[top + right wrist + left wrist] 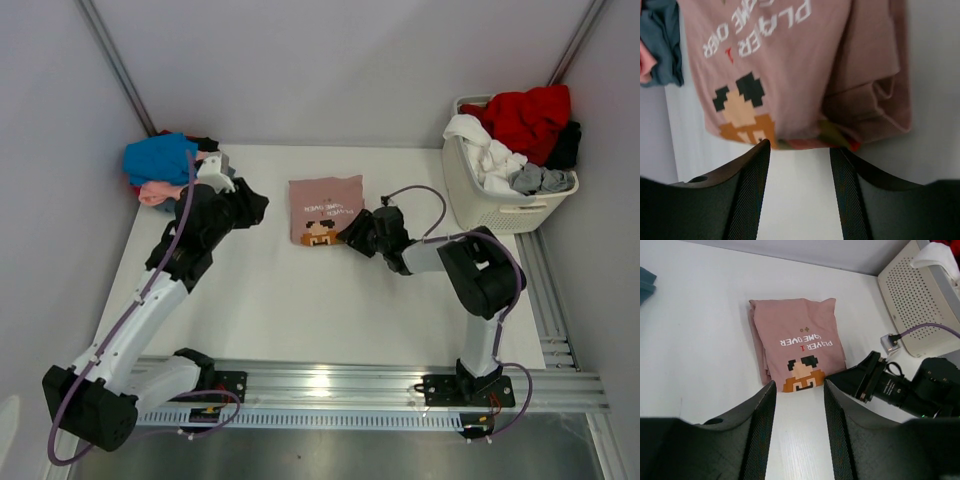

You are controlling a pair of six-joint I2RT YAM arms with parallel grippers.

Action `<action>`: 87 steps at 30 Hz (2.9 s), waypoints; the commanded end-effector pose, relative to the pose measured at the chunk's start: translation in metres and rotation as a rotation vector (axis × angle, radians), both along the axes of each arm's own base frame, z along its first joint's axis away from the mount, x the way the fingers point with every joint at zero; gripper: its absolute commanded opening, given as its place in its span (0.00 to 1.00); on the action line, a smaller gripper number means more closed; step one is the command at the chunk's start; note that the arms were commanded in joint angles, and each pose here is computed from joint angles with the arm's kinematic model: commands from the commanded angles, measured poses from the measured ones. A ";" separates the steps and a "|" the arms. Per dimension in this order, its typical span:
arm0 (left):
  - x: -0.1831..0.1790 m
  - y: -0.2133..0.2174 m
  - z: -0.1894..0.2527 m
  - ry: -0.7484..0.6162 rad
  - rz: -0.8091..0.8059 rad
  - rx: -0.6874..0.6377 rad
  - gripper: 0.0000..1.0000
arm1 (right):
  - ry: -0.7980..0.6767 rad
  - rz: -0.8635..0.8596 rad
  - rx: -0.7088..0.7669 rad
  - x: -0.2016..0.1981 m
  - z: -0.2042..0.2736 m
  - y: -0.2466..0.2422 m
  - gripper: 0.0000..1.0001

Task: Fold and stack the t-shirts
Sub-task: Smooth out wrinkles on the folded tshirt

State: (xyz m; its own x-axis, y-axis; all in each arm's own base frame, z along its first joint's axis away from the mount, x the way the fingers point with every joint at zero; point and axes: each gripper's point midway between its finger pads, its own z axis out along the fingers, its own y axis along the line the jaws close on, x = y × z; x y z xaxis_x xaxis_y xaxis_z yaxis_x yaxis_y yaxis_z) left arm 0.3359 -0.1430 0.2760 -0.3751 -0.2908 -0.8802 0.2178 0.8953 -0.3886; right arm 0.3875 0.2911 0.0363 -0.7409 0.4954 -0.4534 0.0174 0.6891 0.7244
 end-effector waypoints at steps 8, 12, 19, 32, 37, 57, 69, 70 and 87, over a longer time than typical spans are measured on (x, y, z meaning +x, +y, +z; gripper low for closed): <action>-0.012 0.016 -0.009 -0.012 0.043 0.048 0.47 | -0.011 -0.101 -0.159 0.046 -0.012 -0.019 0.34; -0.014 0.016 -0.010 -0.009 0.038 0.050 0.47 | -0.032 -0.062 -0.162 0.046 -0.006 -0.006 0.00; -0.015 0.011 -0.010 -0.007 0.014 0.039 0.47 | -0.054 -0.018 -0.242 0.024 0.007 -0.013 0.00; -0.016 -0.020 -0.012 0.004 -0.106 0.020 0.47 | 0.193 -0.121 -0.641 -0.070 -0.003 -0.137 0.00; -0.013 -0.047 -0.014 0.019 -0.201 0.004 0.47 | 0.231 -0.349 -0.728 -0.034 0.011 -0.197 0.00; 0.046 -0.133 -0.132 0.497 -0.502 -0.025 0.50 | -0.081 -0.303 -0.624 0.062 0.095 -0.159 0.93; 0.053 -0.148 -0.179 0.678 -0.543 -0.254 0.51 | -0.136 -0.299 -0.542 -0.007 0.118 -0.174 0.94; 0.053 -0.147 -0.181 0.694 -0.545 -0.271 0.51 | -0.121 -0.291 -0.539 -0.014 0.110 -0.175 0.94; 0.047 -0.158 -0.193 0.777 -0.594 -0.395 0.99 | -0.130 -0.234 -0.455 -0.043 0.106 -0.168 0.94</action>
State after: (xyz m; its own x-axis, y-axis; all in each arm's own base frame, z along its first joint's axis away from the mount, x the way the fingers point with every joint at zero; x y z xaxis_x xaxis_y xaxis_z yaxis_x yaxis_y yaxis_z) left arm 0.3826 -0.2913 0.0546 -0.9738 -0.1125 -0.1975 0.0958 0.5848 -0.8055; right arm 0.3407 0.1175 0.1232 -0.6034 0.3470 -0.7180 0.1721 0.9358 0.3076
